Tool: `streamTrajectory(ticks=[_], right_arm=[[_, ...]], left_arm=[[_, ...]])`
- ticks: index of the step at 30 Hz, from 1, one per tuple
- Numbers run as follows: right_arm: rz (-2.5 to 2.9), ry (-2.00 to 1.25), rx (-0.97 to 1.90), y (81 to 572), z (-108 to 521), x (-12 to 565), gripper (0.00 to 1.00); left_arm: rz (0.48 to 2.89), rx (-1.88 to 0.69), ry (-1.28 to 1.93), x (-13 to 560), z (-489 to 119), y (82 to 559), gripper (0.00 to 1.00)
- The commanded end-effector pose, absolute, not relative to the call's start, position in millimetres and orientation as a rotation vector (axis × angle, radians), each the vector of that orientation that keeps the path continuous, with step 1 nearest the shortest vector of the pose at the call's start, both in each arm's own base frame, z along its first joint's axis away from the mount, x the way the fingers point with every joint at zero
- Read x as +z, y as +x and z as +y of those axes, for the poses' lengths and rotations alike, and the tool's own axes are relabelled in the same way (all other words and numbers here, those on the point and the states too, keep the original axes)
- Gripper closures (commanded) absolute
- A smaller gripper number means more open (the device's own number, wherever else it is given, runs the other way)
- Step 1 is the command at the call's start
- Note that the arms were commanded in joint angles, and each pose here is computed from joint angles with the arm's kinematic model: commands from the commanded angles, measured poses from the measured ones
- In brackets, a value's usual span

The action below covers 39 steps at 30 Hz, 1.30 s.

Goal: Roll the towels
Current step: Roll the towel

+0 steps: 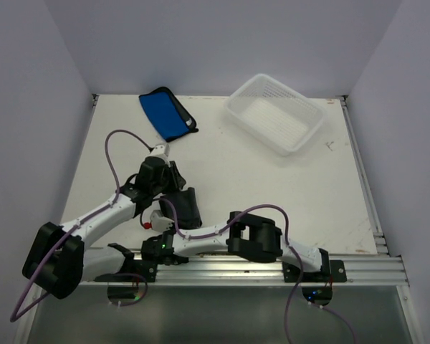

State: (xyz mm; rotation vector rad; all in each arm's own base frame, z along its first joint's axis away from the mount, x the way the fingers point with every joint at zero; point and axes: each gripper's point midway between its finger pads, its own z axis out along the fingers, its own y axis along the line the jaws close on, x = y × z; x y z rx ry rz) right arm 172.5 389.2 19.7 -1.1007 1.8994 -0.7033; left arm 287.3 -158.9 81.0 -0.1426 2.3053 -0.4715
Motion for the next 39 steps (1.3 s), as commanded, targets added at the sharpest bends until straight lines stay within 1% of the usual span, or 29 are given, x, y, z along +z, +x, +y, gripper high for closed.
streamTrajectory(ticks=[1,2,4,6,9,14,18,23,25,28,31,32,34,35,38,39], right_arm=[[2.099,-1.199,-0.612,143.6,388.4,-41.9,1.00],[2.098,-1.201,-0.612,143.6,388.5,-42.5,1.00],[2.100,-1.205,-0.613,143.3,389.3,-43.0,1.00],[2.103,-1.211,-0.616,142.7,389.5,-43.5,1.00],[2.105,-1.226,-0.624,142.1,389.5,-45.2,1.00],[2.105,-1.223,-0.619,142.0,388.9,-45.2,1.00],[2.104,-1.220,-0.622,142.3,387.8,-44.2,1.00],[2.104,-1.209,-0.614,142.6,387.9,-42.4,1.00],[2.106,-1.213,-0.614,142.2,388.0,-42.6,0.97],[2.107,-1.210,-0.615,142.1,387.7,-42.0,0.89],[2.104,-1.200,-0.605,142.7,387.4,-36.3,0.85],[2.102,-1.192,-0.595,143.0,386.6,-31.6,0.80],[2.099,-1.183,-0.582,143.4,386.0,-26.0,0.74],[2.099,-1.171,-0.568,143.4,384.9,-21.0,0.68],[2.111,-1.154,-0.523,140.1,384.5,-12.0,0.58],[2.109,-1.150,-0.506,137.1,385.9,-8.9,0.56]], left_arm=[[2.166,-0.756,0.028,111.5,-199.2,288.6,0.64],[2.130,-0.856,0.090,119.7,-213.8,285.8,0.64],[2.155,-0.936,0.134,108.4,-225.8,280.0,0.65],[2.128,-1.036,0.200,108.3,-239.0,274.2,0.66],[2.166,-1.071,0.208,88.7,-244.2,271.9,0.67],[2.254,-1.040,0.197,60.1,-241.9,270.0,0.69],[2.344,-0.942,0.108,34.4,-227.2,266.7,0.71],[2.335,-0.865,-0.009,26.6,-210.1,263.3,0.71],[2.347,-0.845,-0.043,18.6,-204.2,258.3,0.71],[2.347,-0.848,-0.087,10.3,-200.4,253.0,0.71],[2.335,-0.853,-0.120,4.7,-197.3,249.5,0.71],[2.333,-0.843,-0.141,2.0,-194.4,248.0,0.71],[2.331,-0.831,-0.157,-1.3,-191.2,246.4,0.71],[2.330,-0.824,-0.172,-3.5,-188.8,245.1,0.71],[2.330,-0.835,-0.188,-5.0,-189.3,243.9,0.71],[2.326,-0.838,-0.190,-4.3,-189.6,244.3,0.71]])
